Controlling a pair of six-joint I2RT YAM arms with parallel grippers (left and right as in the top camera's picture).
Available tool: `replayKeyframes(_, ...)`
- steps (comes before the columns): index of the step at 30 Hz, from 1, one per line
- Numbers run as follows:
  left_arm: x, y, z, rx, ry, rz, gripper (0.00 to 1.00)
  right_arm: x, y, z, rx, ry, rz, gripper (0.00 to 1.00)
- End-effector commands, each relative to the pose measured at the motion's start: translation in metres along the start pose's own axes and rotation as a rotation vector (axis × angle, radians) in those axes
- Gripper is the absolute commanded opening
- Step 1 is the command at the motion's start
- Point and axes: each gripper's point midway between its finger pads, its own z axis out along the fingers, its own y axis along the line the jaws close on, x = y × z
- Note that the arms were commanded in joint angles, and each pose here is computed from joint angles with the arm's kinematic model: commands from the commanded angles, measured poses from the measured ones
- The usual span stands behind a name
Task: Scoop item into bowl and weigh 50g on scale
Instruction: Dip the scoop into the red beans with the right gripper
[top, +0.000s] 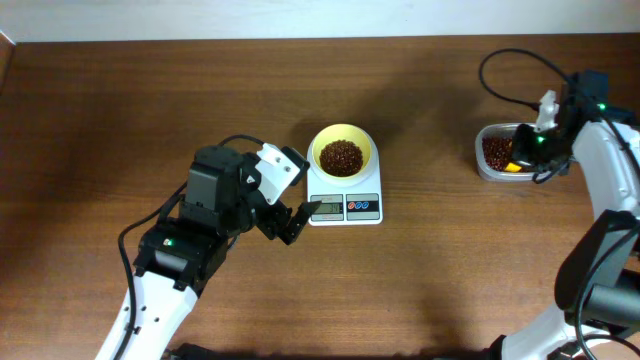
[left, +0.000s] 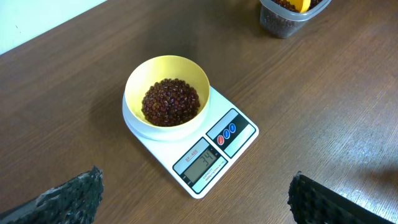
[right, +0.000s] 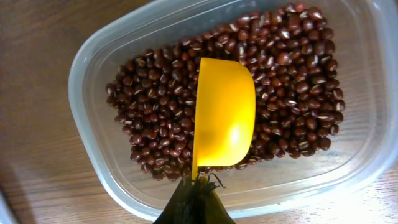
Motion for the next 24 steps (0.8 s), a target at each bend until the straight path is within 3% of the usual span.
replayKeyframes(1,0.002,0.001,0.001,0.001,0.005,-0.019,0.99,-0.006,-0.007,-0.003,-0.096,-0.007,0.068,0.04)
replayKeyframes(7,0.002,0.001,0.001,0.001,0.005,-0.019,0.99,-0.014,-0.008,-0.015,-0.284,-0.043,0.144,0.04)
replayKeyframes(24,0.002,0.001,0.001,0.001,0.005,-0.019,0.99,-0.013,-0.014,-0.013,-0.257,-0.039,0.150,0.04)
